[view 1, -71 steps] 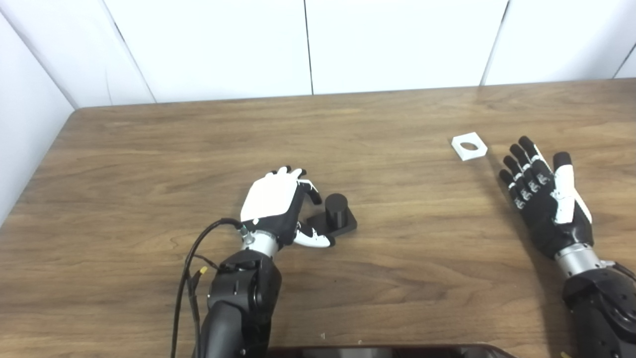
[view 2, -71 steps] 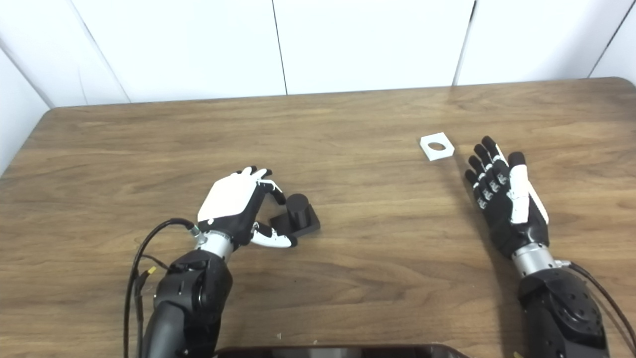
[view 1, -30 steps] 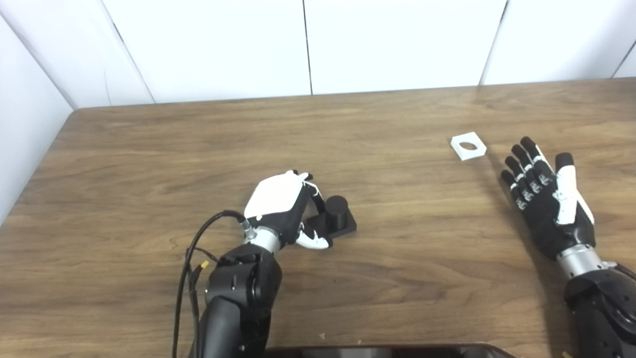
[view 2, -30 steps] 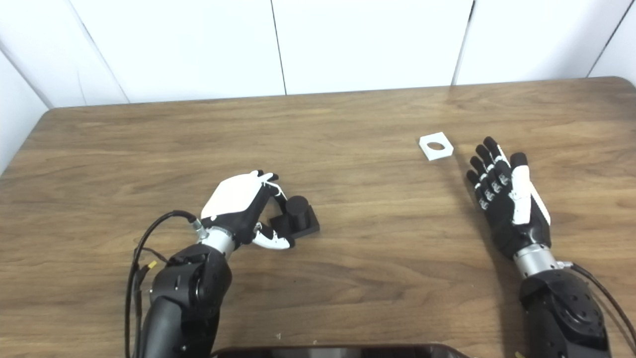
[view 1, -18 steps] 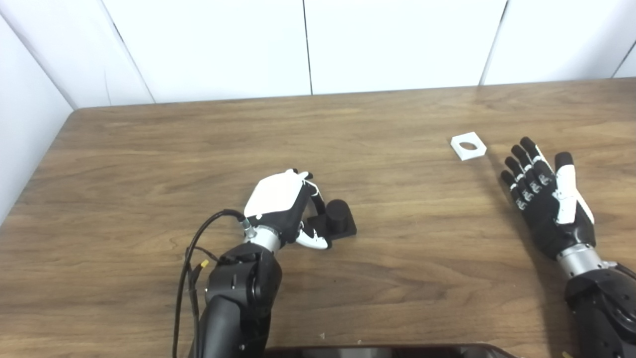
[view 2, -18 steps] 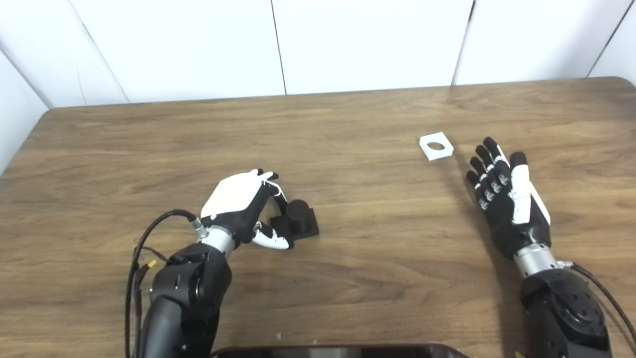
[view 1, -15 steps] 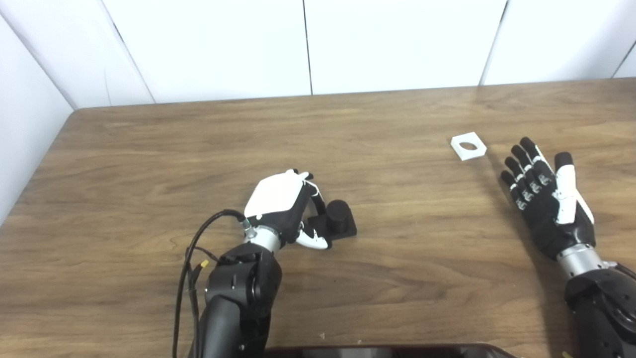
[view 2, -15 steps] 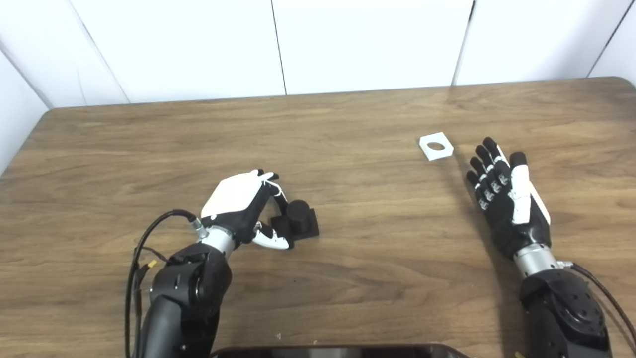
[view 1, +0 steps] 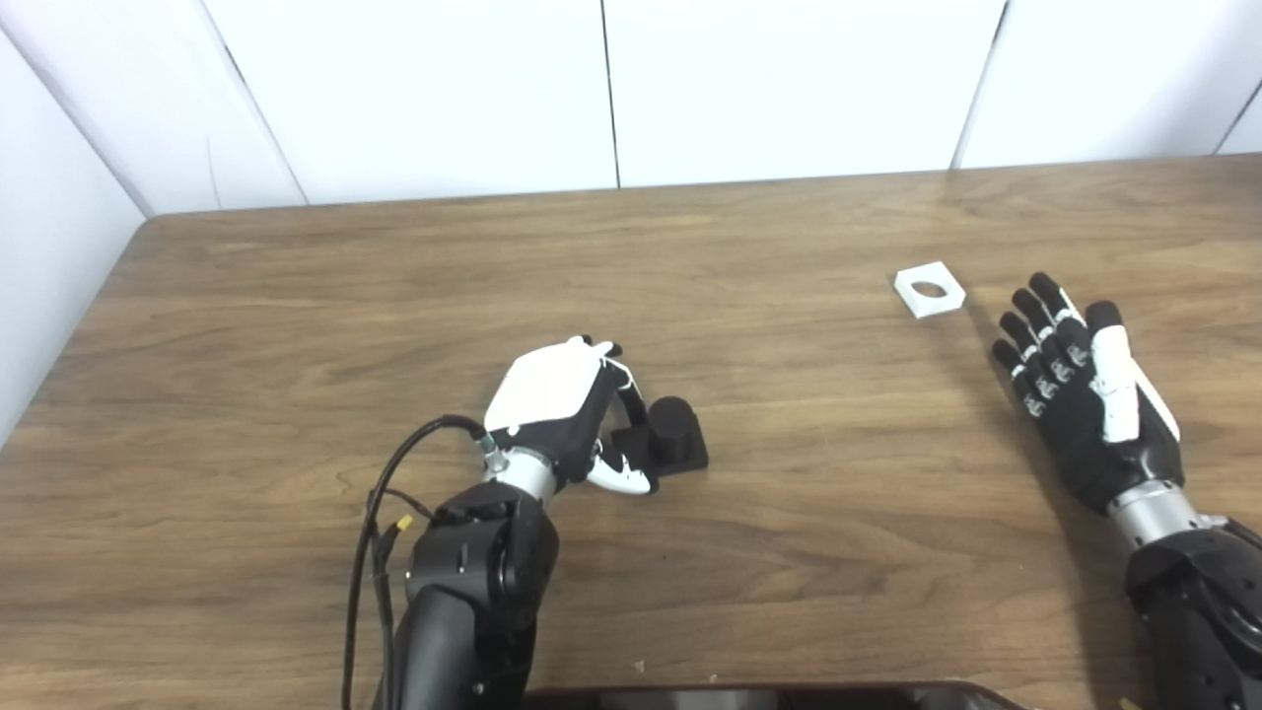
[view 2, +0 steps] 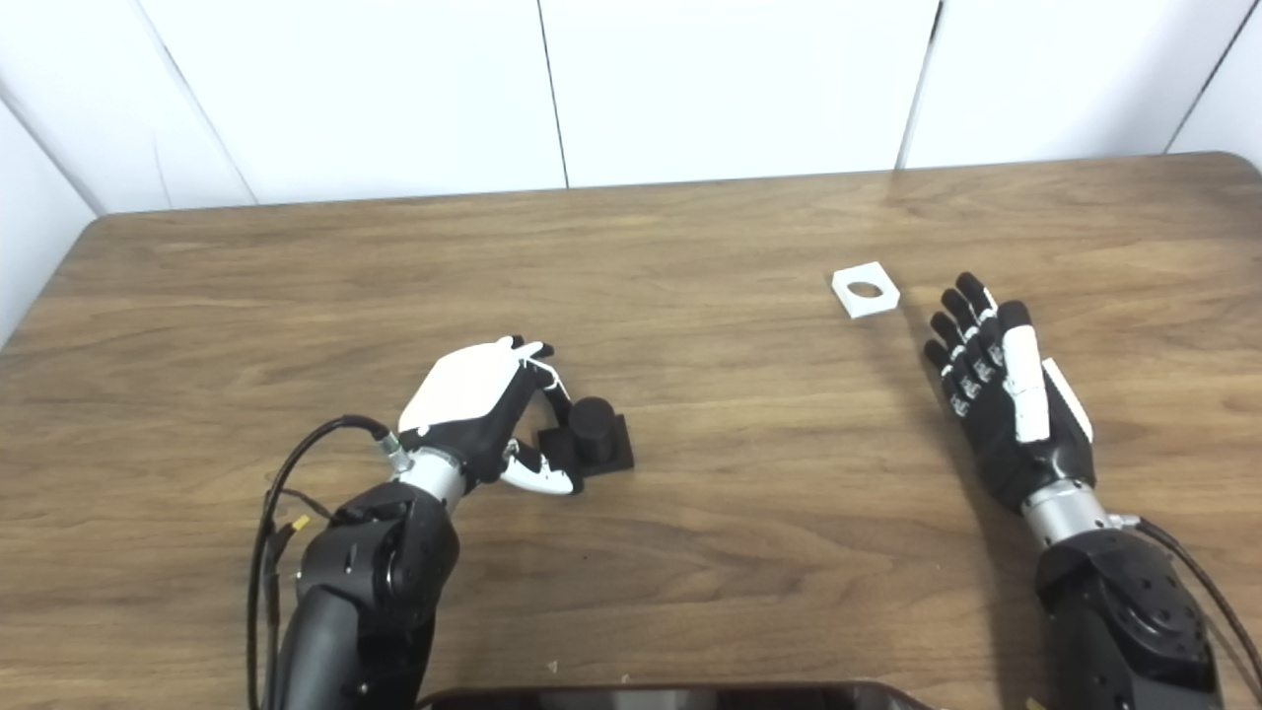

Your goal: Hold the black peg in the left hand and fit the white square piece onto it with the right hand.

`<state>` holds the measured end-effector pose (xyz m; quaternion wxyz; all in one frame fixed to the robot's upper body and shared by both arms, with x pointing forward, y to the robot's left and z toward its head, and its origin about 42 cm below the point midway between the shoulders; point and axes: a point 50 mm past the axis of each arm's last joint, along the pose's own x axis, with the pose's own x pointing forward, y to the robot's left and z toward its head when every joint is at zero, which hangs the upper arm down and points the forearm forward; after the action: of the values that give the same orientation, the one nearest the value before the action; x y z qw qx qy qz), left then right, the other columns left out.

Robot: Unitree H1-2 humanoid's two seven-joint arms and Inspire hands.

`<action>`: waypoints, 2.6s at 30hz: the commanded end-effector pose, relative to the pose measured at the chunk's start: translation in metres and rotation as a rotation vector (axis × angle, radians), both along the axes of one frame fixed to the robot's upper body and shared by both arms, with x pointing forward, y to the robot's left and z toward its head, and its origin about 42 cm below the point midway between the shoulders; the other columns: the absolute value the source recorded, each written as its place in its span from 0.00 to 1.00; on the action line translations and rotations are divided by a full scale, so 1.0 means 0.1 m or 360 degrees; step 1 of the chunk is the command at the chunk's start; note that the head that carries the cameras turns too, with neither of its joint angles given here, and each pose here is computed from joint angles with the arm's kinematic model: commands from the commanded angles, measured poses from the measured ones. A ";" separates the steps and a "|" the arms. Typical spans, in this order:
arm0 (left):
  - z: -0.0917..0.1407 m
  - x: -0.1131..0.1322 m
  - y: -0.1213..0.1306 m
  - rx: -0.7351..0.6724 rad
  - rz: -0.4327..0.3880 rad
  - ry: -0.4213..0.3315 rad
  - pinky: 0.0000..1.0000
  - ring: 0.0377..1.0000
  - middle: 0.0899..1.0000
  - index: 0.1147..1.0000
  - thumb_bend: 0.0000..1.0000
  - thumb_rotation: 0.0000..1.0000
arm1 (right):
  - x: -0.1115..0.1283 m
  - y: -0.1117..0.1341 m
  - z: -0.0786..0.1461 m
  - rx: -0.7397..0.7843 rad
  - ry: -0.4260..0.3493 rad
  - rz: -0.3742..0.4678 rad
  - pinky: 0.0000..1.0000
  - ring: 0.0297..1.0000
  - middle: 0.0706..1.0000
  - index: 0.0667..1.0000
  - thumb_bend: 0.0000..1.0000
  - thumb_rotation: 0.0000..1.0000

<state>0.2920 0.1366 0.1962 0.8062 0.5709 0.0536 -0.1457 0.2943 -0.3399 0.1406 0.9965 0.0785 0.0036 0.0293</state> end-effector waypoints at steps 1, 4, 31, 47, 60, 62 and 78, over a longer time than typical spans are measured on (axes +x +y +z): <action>0.09 0.04 0.01 0.0027 0.0014 -0.0082 1.00 1.00 0.94 0.42 0.53 0.06 | 0.08 -0.02 0.16 -0.0022 -0.0075 0.0023 1.00 1.00 1.00 1.00 0.57 0.88; 0.09 0.04 0.01 0.0025 0.0018 -0.0076 1.00 1.00 0.94 0.42 0.53 0.06 | 0.09 -0.03 0.17 -0.0036 -0.0087 0.0024 1.00 1.00 1.00 1.00 0.56 0.90; 0.07 0.03 0.01 0.0009 0.0010 -0.0097 1.00 1.00 0.94 0.42 0.53 0.06 | 0.34 -0.08 0.53 -0.0126 -0.0116 0.0021 1.00 1.00 1.00 1.00 0.64 0.78; 0.05 0.04 0.00 0.0005 0.0014 -0.0107 1.00 1.00 0.94 0.42 0.52 0.06 | 0.64 -0.17 0.81 -0.0591 -0.0177 -0.0001 1.00 1.00 1.00 0.99 0.59 0.65; 0.07 0.03 0.01 0.0015 0.0011 -0.0113 1.00 1.00 0.93 0.42 0.52 0.06 | 0.96 -0.29 1.00 -0.1099 -0.0201 -0.0027 0.87 0.92 0.93 0.85 0.77 0.41; 0.07 0.03 0.01 0.0011 0.0013 -0.0115 1.00 1.00 0.93 0.42 0.52 0.06 | 1.01 -0.30 1.04 -0.1193 -0.0202 -0.0033 0.89 0.92 0.92 0.85 0.79 0.42; 0.07 0.03 0.00 0.0020 0.0011 -0.0112 1.00 1.00 0.93 0.42 0.53 0.06 | 1.27 -0.35 1.32 -0.1965 -0.0241 0.0071 0.95 1.00 0.96 0.80 0.83 0.38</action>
<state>0.2907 0.1361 0.1953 0.8073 0.5720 0.0444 -0.1381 0.4120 -0.3758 0.2403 0.8683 -0.4928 0.0022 0.0562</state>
